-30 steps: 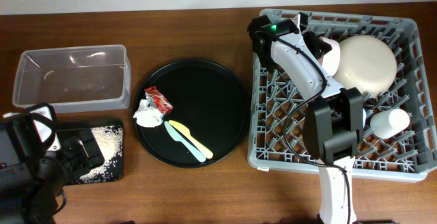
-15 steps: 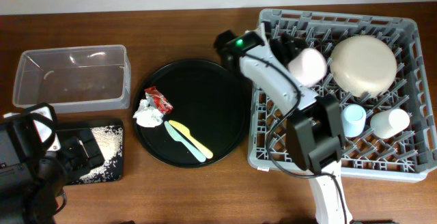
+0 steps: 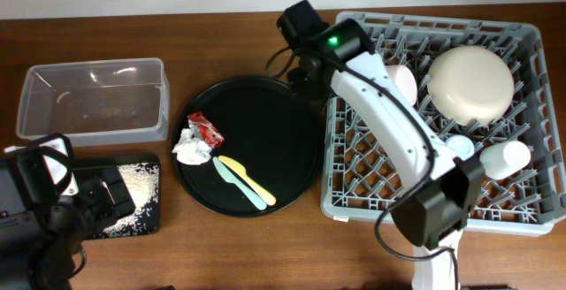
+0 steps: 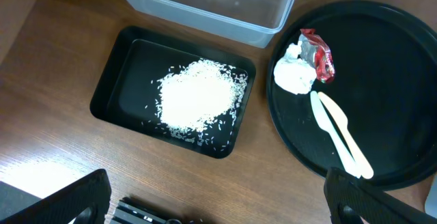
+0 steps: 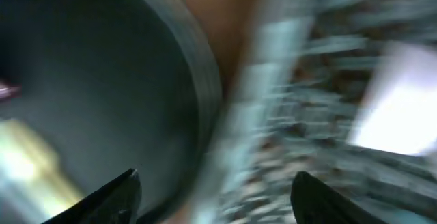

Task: Sort waste into correct bins and load items into the dishwasher rack
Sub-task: 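Move the right gripper to the yellow spoon on the black tray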

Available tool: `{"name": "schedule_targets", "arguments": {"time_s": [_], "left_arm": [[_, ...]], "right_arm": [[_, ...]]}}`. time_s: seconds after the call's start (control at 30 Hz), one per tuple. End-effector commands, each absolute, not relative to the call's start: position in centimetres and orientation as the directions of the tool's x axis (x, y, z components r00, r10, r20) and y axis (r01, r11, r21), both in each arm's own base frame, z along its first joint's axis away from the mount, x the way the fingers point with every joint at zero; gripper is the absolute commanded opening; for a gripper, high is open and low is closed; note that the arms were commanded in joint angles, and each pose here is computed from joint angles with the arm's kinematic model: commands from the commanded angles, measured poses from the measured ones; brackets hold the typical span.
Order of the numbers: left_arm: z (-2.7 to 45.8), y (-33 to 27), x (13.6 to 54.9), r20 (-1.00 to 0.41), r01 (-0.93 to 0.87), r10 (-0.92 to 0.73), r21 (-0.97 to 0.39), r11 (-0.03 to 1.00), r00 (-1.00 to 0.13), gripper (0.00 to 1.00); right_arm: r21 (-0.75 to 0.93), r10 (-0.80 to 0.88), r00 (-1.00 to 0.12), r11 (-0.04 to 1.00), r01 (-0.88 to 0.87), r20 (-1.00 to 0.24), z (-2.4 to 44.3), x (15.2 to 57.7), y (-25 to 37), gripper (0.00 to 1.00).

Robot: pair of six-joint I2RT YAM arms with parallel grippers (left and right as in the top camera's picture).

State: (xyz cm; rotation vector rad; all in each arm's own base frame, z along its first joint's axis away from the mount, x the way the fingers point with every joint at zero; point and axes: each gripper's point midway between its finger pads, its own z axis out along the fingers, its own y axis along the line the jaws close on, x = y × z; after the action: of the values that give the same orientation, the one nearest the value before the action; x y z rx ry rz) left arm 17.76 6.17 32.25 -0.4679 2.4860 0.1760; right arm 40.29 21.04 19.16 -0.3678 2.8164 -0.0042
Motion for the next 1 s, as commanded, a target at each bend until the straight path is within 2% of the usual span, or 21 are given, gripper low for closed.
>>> {"name": "schedule_targets", "arguments": {"time_s": [0.0, 0.17, 0.3, 0.4, 0.47, 0.5, 0.53, 0.57, 0.73, 0.97], "left_arm": [[32.4, 6.4, 17.7, -0.586, -0.367, -0.279, 0.034, 0.930, -0.761, 0.99], [32.3, 6.4, 17.7, -0.585, -0.367, -0.279, 0.034, 0.930, -0.761, 0.99], [32.4, 6.4, 17.7, -0.586, -0.367, -0.279, 0.034, 0.930, -0.761, 0.99], [32.4, 6.4, 17.7, -0.586, -0.367, -0.279, 0.034, 0.930, -0.761, 1.00], [32.3, 6.4, 17.7, -0.585, -0.367, -0.279, 0.034, 0.930, -0.761, 0.99], [32.4, 6.4, 17.7, -0.586, -0.367, -0.279, 0.034, 0.930, -0.761, 0.99], [32.4, 6.4, 17.7, -0.586, -0.367, -0.279, 0.034, 0.930, -0.761, 0.99], [32.3, 6.4, 17.7, -0.585, -0.367, -0.279, 0.034, 0.930, -0.761, 0.99], [32.3, 6.4, 17.7, -0.585, -0.367, -0.279, 0.034, 0.930, -0.761, 0.99], [32.4, 6.4, 17.7, -0.586, -0.367, -0.279, 0.034, 0.930, -0.761, 0.99]], "right_arm": [[0.277, -0.354, -0.910, 0.871, -0.405, -0.216, 18.7, 36.3, 27.6, 0.73], [0.248, -0.532, -0.818, 0.780, -0.574, -0.220, 17.0, 33.5, 30.7, 0.70], [0.118, -0.626, -0.746, 0.743, -0.659, -0.228, 14.6, 32.1, 32.5, 0.70], [0.092, -0.700, -0.680, 0.679, -0.728, -0.217, 12.7, 30.8, 33.5, 0.70], [0.080, -0.761, -0.618, 0.616, -0.783, -0.197, 11.0, 29.8, 33.7, 0.65], [0.075, -0.784, -0.593, 0.590, -0.804, -0.186, 9.8, 29.3, 33.7, 0.58], [0.071, -0.791, -0.584, 0.581, -0.810, -0.181, 8.7, 29.1, 33.7, 0.50], [0.071, -0.796, -0.579, 0.576, -0.814, -0.177, 7.8, 28.9, 33.6, 0.47], [0.079, -0.798, -0.583, 0.578, -0.812, -0.152, 2.8, 27.8, 32.4, 0.49], [0.100, -0.806, -0.563, 0.555, -0.826, -0.179, 2.3, 27.9, 33.4, 0.49]]}}
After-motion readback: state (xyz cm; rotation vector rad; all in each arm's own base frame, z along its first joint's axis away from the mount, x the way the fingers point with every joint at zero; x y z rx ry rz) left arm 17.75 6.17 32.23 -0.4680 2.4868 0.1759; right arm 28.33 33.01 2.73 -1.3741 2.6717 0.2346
